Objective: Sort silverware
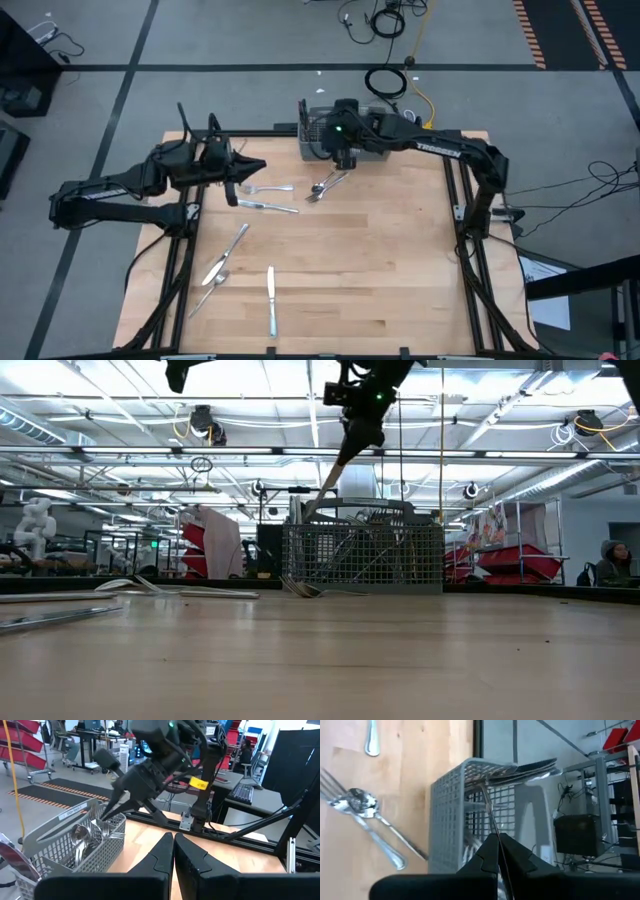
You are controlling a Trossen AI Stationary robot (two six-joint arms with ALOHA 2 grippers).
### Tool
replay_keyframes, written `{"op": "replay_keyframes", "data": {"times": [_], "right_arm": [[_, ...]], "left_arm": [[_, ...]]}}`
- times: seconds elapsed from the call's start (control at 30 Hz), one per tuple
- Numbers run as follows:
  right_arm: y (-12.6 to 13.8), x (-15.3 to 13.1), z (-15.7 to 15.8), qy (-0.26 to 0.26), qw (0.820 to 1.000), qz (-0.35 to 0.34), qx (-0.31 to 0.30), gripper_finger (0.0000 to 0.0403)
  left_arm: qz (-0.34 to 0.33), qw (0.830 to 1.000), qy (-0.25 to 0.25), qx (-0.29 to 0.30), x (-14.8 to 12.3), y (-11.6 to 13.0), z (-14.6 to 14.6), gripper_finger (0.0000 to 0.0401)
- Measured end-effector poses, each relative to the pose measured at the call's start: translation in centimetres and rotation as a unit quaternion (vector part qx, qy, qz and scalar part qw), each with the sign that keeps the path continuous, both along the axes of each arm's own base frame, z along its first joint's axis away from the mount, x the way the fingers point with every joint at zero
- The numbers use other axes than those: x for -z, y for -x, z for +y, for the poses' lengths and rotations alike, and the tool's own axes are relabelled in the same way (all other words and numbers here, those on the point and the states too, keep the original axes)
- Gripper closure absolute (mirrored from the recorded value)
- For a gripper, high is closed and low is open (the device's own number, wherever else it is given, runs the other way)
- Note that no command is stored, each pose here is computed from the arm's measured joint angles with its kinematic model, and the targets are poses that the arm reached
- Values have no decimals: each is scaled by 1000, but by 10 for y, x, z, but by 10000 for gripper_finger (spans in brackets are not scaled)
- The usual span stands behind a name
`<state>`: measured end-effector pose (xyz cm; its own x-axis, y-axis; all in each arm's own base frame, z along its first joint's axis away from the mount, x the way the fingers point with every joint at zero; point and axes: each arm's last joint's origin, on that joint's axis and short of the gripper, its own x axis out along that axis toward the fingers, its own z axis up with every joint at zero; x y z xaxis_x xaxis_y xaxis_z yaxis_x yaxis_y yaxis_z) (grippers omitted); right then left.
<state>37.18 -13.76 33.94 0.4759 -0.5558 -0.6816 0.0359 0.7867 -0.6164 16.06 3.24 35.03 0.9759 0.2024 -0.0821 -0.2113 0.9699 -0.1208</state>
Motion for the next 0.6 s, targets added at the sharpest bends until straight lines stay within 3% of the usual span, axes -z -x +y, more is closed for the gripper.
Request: {"op": "replay_keyframes", "data": {"times": [0.37,0.6], "right_arm": [[-19,-21,-22,-27,998,49,-26,403],[-17,-26,-26,-13,996,75,-52,403]], "left_arm": [[-2,1000,-1,-5,0,0,0,380],[-4,1000,-2,-12,-1,0,1,380]]}}
